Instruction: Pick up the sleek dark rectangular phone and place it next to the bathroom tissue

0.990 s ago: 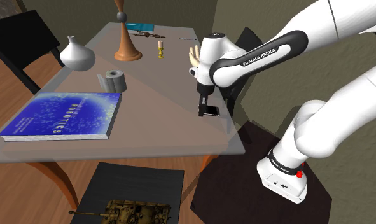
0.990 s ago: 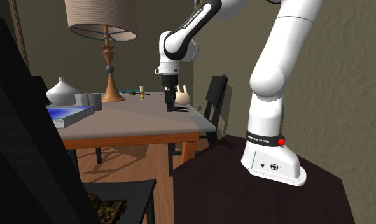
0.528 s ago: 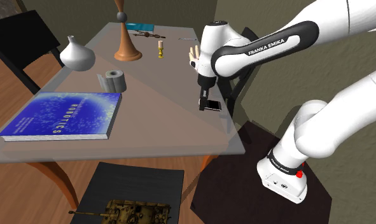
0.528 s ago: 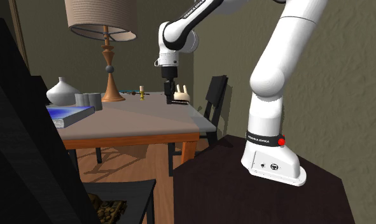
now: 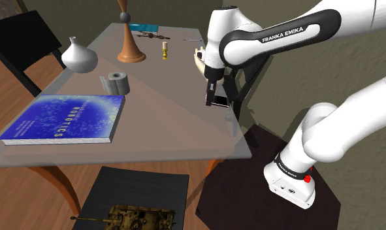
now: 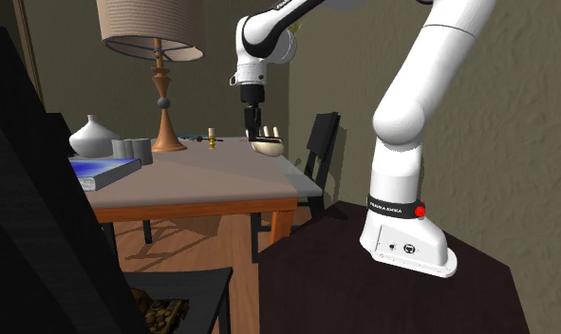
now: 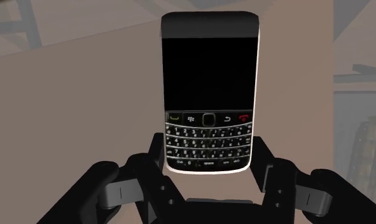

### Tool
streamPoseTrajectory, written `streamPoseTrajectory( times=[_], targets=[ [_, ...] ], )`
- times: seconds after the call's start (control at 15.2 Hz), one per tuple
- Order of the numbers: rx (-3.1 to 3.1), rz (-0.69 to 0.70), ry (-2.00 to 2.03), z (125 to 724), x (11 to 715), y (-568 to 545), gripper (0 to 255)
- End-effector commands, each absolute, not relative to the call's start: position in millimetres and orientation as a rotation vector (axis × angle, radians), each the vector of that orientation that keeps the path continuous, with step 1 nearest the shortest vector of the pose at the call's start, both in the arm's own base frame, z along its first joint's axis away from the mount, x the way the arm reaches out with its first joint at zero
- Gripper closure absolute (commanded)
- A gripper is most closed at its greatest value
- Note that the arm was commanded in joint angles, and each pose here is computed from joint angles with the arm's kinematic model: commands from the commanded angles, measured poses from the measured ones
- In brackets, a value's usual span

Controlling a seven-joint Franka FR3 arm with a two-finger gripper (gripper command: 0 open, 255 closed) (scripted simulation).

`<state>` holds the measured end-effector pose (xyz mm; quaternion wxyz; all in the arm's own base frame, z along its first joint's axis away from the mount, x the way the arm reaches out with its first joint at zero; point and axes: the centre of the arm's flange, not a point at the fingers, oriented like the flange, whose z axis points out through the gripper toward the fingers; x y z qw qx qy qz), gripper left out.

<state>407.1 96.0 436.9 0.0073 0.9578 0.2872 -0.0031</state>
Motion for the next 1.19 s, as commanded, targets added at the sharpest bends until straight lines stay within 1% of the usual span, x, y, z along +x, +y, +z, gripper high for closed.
streamPoseTrajectory(
  times=[0.0, 0.73, 1.12],
  targets=[
    [2.995, -0.010, 0.898, 448, 405, 96, 255],
    [2.995, -0.010, 0.898, 502, 405, 96, 255],
    [2.995, -0.010, 0.898, 502, 481, 120, 255]
  ],
)
